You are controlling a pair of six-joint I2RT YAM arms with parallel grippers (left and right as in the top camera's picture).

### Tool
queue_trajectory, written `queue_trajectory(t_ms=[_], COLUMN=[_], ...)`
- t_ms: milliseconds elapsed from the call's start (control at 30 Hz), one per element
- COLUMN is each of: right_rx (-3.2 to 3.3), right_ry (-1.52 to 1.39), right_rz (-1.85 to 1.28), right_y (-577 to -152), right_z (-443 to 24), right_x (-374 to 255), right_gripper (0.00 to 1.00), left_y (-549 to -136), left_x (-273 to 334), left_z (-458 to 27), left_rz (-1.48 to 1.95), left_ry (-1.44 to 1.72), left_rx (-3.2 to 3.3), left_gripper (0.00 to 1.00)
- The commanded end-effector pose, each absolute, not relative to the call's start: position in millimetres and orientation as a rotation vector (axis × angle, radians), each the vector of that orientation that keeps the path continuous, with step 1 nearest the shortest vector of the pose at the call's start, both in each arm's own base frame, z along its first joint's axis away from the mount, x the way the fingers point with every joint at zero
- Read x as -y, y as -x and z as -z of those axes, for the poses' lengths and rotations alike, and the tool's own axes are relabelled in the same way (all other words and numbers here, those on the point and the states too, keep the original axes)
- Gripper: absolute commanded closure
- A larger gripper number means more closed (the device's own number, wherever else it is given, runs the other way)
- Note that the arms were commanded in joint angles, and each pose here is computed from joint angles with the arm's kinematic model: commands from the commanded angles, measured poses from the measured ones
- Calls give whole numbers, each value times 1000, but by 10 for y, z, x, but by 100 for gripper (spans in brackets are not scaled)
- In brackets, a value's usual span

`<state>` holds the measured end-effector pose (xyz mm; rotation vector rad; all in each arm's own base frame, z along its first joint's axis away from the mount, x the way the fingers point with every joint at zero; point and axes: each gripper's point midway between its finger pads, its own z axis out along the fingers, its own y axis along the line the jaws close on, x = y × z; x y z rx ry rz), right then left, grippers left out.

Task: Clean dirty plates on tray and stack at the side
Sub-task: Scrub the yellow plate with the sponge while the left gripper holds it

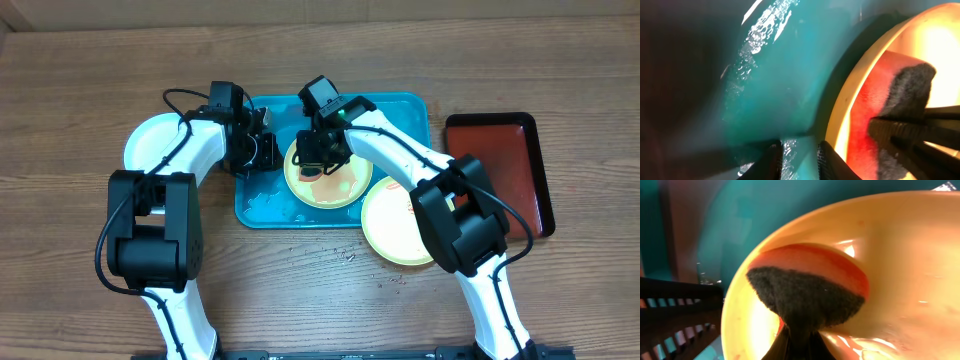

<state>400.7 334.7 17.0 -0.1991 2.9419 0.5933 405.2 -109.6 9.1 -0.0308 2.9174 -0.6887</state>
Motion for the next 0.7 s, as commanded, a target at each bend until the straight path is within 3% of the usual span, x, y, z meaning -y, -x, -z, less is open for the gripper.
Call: queue_trajectory(t_ms=[0,667], right_rx=[-2917,-2895], right_ry=[251,184], right_rz=[-630,-662], right_y=[-3973,-4037], right_z=[-197,-212], right_x=[-3547,-3609], right_gripper=[96,96], left_y=[-4023,-4056], left_x=[1096,1082], left_z=[-50,-267], left_rz=[805,841], left_ry=[80,-110], left_rx=[-2944,-2921], left_gripper=[73,63])
